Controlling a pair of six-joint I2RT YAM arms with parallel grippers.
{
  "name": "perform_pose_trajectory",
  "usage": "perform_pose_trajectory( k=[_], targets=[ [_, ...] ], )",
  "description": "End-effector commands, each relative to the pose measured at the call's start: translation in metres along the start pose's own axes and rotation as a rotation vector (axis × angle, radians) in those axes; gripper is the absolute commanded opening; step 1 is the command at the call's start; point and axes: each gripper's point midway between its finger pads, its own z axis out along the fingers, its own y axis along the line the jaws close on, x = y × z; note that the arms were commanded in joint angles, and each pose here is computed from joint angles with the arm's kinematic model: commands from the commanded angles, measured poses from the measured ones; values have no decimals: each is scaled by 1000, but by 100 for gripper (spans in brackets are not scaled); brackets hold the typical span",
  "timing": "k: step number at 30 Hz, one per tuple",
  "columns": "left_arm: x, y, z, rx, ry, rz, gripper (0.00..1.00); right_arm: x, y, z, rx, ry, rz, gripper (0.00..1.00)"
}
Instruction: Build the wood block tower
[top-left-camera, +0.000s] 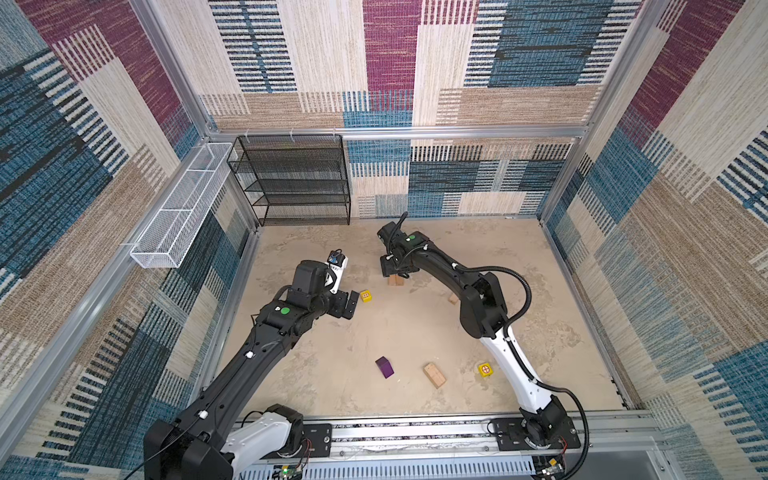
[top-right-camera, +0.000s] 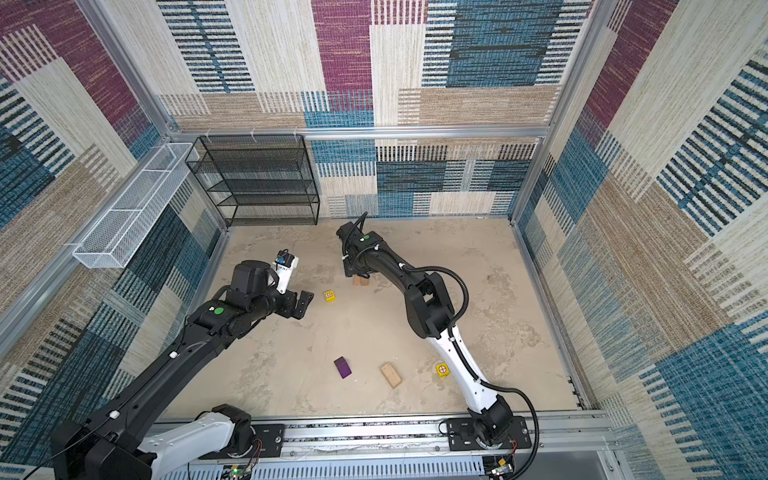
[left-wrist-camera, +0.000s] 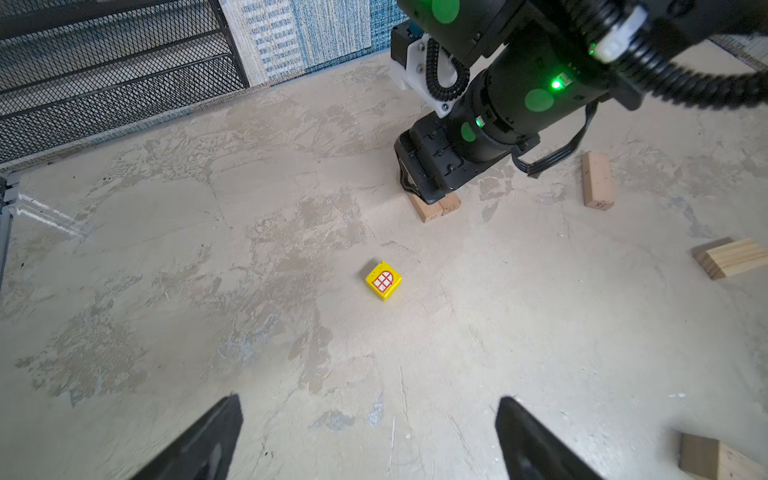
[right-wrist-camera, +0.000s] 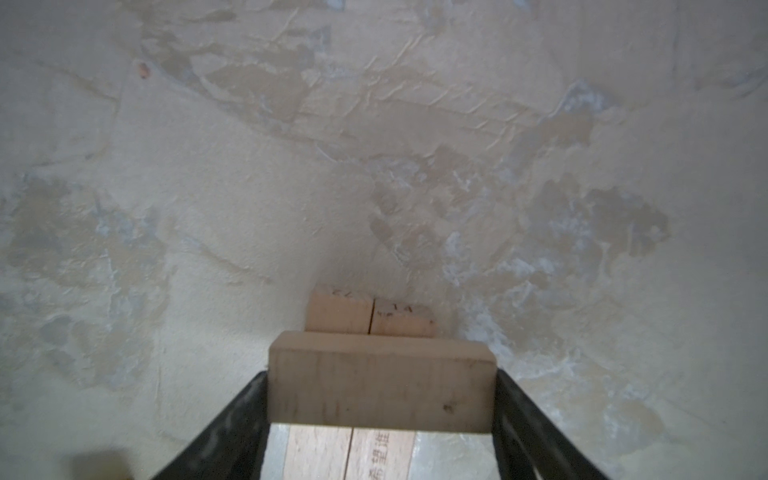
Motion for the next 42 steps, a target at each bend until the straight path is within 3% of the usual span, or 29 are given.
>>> perform_pose_trajectory(
  k=[1, 26, 42],
  targets=[
    [1, 1, -2, -10, 2, 19, 100, -9, -3, -12, 20, -38, 57, 72],
    [-1, -5, -9, -17, -21, 53, 100, 1, 5, -7, 67, -41, 113, 70],
    [-1, -7, -10, -16, -21, 65, 100, 8, 4, 2, 76, -20, 103, 76]
  ],
)
